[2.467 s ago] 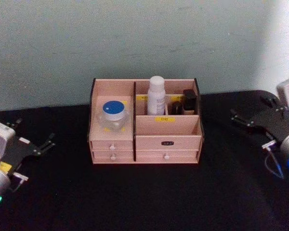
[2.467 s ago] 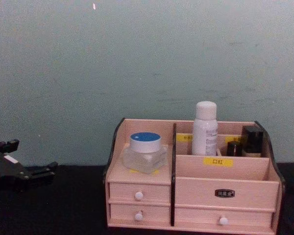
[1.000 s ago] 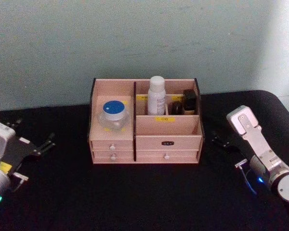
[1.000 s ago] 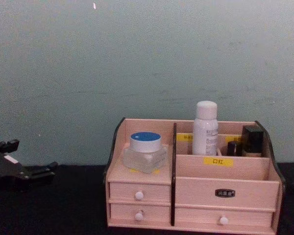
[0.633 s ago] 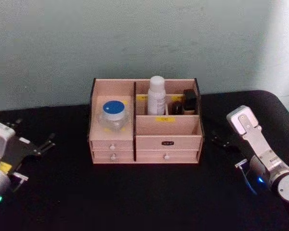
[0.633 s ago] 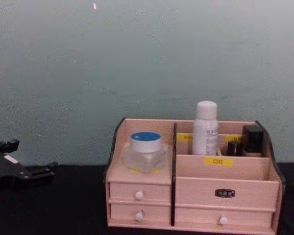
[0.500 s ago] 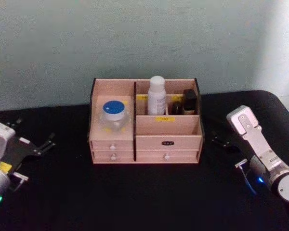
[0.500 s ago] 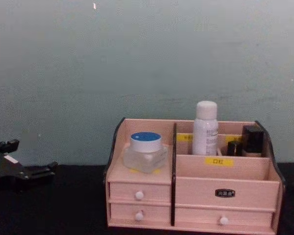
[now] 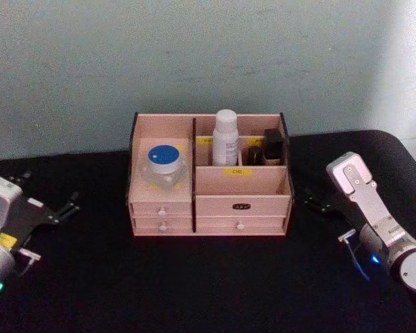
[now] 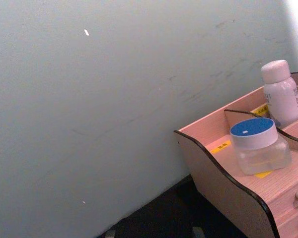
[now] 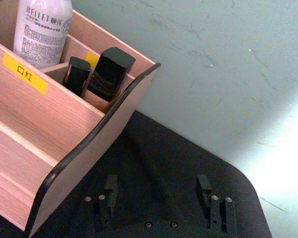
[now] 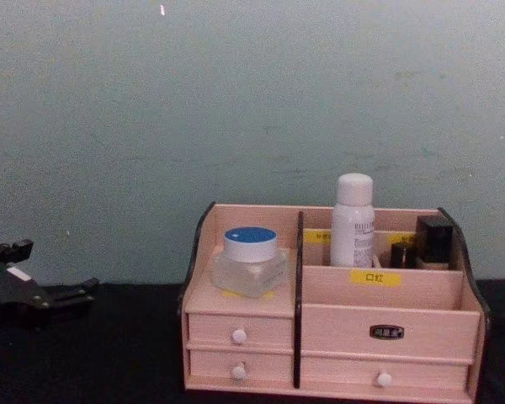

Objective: Pick up the facial cleanser and watermelon frost from the table and place them into the tiered storage box.

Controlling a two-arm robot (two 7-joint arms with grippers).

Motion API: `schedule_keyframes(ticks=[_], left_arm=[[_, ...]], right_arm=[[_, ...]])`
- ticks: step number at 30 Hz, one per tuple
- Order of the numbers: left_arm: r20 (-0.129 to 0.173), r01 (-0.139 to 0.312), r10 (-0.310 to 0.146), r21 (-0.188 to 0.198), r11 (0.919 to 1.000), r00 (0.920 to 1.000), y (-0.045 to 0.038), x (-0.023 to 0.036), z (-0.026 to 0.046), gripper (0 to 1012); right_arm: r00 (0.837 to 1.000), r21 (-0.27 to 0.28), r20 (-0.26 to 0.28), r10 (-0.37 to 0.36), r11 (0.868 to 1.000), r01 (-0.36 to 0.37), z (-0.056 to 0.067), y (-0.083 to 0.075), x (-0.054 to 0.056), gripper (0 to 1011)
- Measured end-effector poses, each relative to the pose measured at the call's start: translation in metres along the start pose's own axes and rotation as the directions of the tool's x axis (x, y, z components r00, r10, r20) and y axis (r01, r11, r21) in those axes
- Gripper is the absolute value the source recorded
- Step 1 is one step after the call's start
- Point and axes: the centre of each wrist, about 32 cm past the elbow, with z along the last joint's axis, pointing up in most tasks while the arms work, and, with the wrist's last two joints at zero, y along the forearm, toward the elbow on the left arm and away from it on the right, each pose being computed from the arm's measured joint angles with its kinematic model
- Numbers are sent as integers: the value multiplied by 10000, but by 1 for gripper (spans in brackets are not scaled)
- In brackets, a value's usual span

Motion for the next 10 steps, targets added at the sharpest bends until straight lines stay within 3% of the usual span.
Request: schedule_keyframes(ticks=[10], left_arm=[[0, 0, 0, 0, 10000, 10000, 0, 0, 0, 1001]], right_arm=[[10000, -2, 0, 0, 10000, 0, 0, 0, 0, 1002]])
